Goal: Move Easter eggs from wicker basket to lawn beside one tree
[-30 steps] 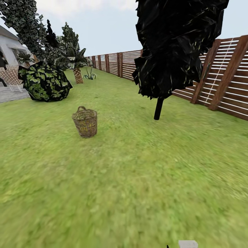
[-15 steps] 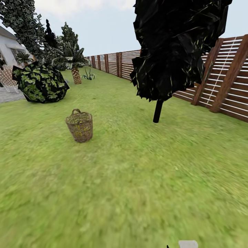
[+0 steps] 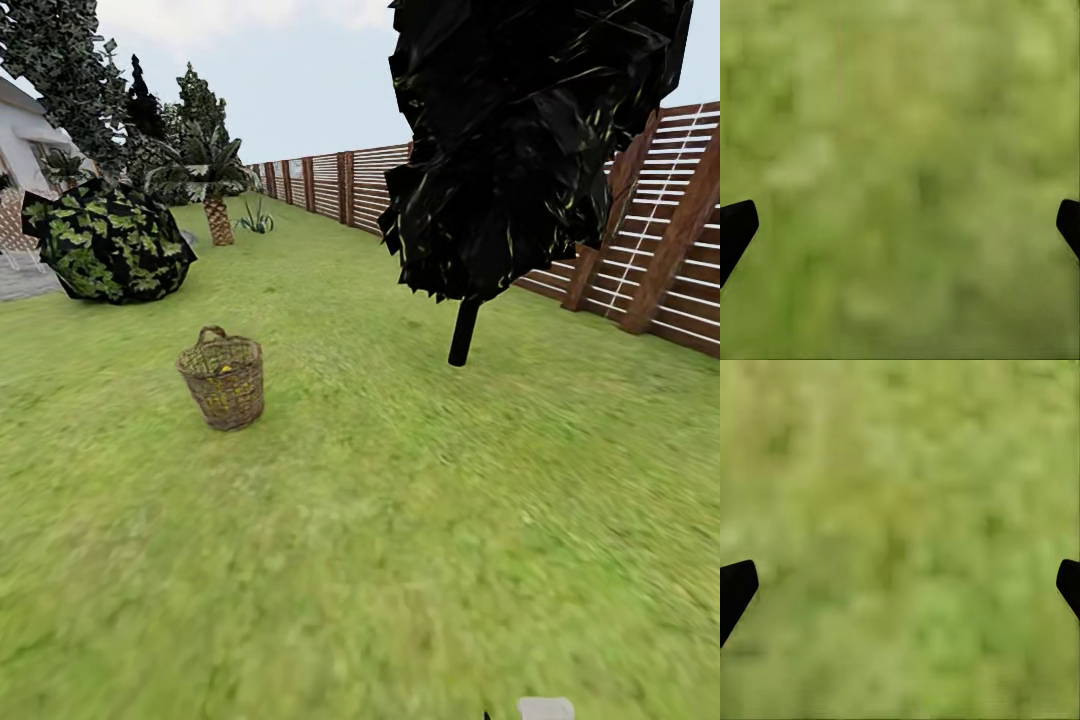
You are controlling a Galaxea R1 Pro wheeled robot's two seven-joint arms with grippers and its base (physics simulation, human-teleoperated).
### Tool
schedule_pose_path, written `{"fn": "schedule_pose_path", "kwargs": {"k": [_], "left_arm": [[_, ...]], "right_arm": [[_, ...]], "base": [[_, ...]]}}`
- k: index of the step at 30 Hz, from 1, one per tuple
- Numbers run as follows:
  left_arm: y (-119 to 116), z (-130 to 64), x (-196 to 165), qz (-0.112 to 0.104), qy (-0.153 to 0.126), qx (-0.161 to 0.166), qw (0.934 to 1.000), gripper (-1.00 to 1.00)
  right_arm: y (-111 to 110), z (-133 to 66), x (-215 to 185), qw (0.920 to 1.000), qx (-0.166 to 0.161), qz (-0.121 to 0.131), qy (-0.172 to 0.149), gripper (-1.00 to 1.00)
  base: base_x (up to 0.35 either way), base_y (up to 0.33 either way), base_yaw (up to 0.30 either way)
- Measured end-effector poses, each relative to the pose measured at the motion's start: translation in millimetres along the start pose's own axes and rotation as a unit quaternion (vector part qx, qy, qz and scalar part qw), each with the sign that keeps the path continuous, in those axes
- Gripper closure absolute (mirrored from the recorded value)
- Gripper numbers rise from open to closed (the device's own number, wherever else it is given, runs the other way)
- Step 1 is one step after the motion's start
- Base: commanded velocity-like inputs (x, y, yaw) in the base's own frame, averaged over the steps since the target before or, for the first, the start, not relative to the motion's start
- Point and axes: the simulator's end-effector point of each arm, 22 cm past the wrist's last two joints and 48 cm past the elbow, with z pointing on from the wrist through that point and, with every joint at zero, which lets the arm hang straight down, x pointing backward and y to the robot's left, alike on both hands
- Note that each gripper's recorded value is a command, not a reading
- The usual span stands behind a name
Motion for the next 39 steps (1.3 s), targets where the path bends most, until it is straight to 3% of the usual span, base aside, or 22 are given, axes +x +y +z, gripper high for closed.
{"fn": "schedule_pose_path", "kwargs": {"k": [15,39], "left_arm": [[-0.2,0.0,0.0,0.001,0.000,0.000,1.0000,-1.00],[-0.2,0.0,0.0,0.001,0.000,0.000,1.0000,-1.00]], "right_arm": [[0.1,0.0,0.0,1.0000,0.000,0.000,0.000,-1.00],[0.1,0.1,-0.1,1.0000,0.000,0.000,0.000,-1.00]], "base": [[0.335,-0.002,0.008],[0.293,-0.173,0.253]]}}
